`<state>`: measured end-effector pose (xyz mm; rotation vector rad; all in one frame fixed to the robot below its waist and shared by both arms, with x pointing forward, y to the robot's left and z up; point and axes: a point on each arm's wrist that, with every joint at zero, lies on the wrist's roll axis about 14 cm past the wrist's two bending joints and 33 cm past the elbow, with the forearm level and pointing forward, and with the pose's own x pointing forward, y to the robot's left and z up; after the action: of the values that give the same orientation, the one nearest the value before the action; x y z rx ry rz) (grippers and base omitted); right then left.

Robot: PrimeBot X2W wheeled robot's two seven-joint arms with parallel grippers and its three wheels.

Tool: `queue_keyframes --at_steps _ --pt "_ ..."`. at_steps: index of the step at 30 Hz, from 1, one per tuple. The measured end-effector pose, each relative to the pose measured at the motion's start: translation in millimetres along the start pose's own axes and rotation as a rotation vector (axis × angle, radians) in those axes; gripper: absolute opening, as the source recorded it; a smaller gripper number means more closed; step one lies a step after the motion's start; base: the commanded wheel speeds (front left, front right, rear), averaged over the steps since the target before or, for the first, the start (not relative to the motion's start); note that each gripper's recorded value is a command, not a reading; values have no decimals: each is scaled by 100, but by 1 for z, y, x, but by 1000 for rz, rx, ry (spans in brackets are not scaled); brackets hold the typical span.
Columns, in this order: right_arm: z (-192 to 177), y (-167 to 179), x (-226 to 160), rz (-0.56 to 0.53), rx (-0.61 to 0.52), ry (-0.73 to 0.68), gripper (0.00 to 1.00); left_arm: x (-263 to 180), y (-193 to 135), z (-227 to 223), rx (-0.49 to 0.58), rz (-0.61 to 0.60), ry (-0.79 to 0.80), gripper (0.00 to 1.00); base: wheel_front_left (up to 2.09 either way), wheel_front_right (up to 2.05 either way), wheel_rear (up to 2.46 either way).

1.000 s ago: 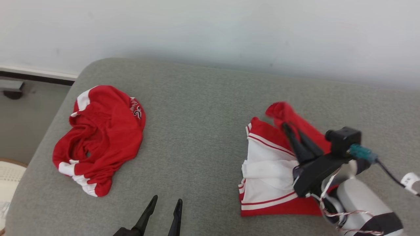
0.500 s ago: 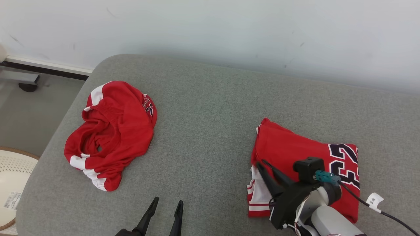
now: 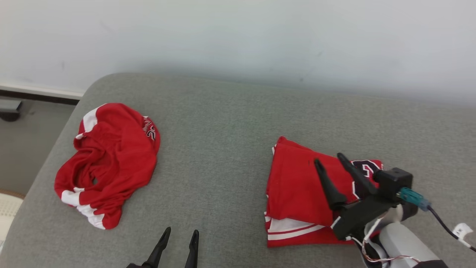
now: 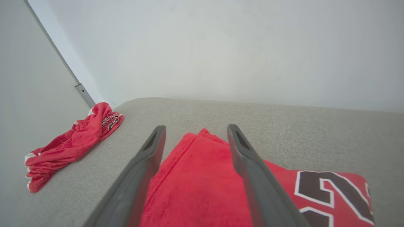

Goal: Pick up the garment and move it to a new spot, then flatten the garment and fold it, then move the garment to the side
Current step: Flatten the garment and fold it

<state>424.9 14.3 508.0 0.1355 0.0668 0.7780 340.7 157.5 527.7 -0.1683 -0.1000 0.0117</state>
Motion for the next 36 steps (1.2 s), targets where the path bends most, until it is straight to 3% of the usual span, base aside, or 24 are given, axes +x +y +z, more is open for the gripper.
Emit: queue_keyframes --at_steps 6,15,21,36 --pt "21 -48 -36 -162 -63 -84 100 6 -6 5 -12 -13 -18 100 0 0 0" --pt "34 -76 -89 -324 -160 -128 100 17 -16 19 0 -45 -71 100 0 0 0" --pt "35 -74 -126 -405 -198 -152 100 18 -24 26 -3 -71 -101 100 0 0 0" --pt "19 -32 -190 -487 -208 -168 100 -18 -19 25 54 -97 -121 100 0 0 0"
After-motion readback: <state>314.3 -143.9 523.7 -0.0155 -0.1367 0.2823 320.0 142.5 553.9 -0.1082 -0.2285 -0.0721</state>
